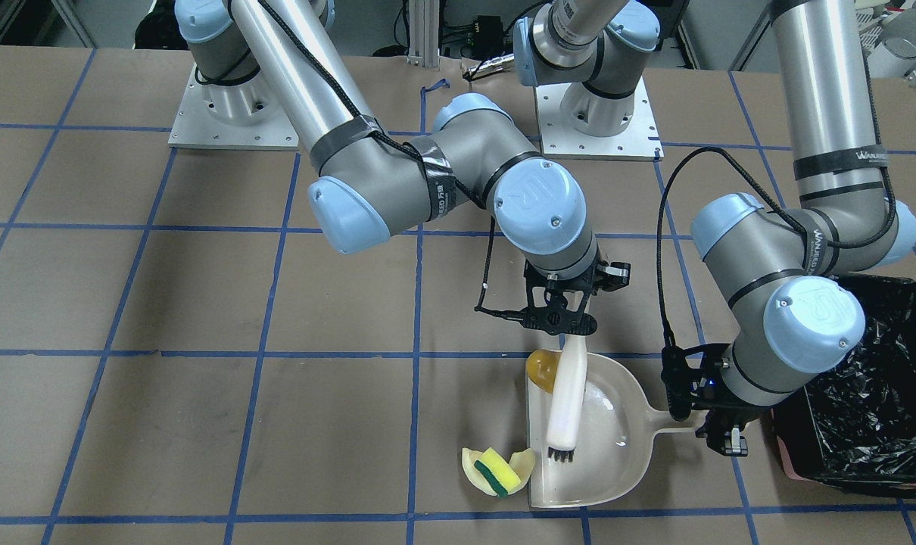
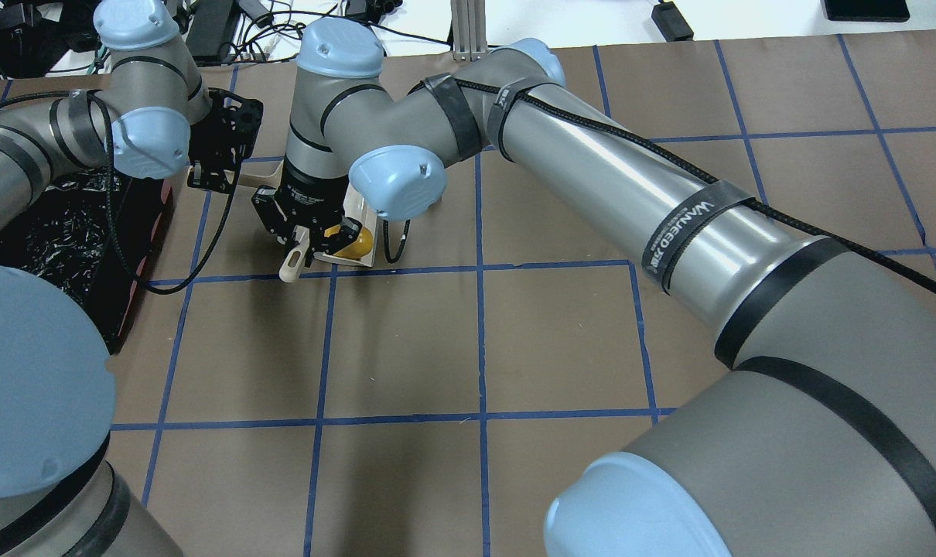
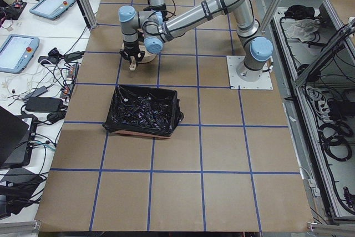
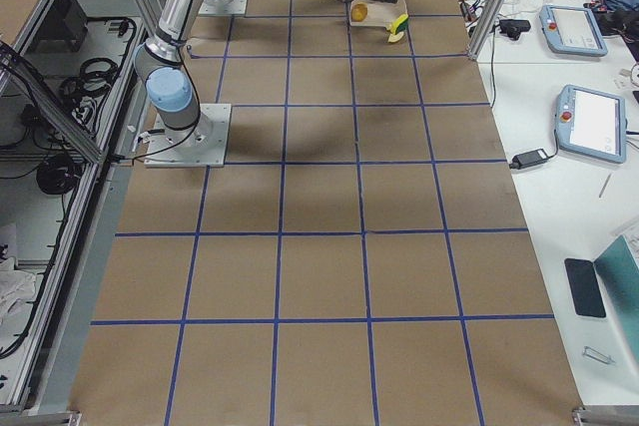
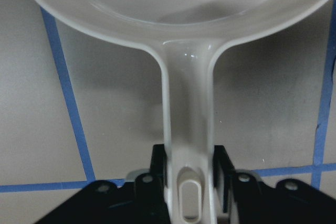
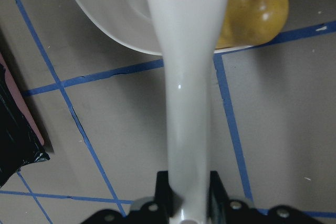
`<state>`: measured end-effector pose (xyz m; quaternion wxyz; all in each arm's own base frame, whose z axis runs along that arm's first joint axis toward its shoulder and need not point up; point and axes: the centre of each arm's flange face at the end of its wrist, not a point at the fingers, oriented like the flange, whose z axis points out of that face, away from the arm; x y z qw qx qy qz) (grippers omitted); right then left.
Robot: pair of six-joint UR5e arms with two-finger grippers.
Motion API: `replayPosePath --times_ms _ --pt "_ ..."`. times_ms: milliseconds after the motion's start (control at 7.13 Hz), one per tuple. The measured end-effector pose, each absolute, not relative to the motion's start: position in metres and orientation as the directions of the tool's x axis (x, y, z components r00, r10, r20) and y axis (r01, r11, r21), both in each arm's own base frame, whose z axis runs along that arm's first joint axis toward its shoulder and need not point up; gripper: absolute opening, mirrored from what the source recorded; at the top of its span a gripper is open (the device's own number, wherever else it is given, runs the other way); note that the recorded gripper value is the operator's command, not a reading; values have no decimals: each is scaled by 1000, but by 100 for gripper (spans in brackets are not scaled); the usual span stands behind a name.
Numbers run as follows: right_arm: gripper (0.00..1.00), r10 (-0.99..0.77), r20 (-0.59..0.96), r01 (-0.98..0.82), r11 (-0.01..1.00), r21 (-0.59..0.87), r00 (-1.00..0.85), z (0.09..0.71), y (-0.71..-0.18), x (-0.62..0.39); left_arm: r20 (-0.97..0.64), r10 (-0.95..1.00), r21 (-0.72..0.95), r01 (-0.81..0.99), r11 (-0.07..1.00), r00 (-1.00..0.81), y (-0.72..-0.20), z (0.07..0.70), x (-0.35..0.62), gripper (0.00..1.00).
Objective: Sweep and dump trash into bin
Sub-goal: 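Sweep the potato into the dustpan with the brush in the right gripper, then reposition the brush with the right gripper behind the sponge piece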
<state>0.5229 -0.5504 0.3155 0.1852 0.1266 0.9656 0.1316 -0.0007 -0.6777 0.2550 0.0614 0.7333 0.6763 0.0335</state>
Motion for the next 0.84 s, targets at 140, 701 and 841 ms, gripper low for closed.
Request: replayPosePath --times_ms 140,701,841 --pt "0 316 -287 228 926 300 -904 327 -560 498 -35 996 134 988 -78 83 -678 255 -1 0" --pt "0 213 -101 183 952 247 -972 356 -572 411 -35 996 132 988 -79 85 -677 255 -1 0" --pt "0 135 -76 112 963 245 -988 347 -577 387 -36 996 131 988 -79 85 -677 255 -1 0"
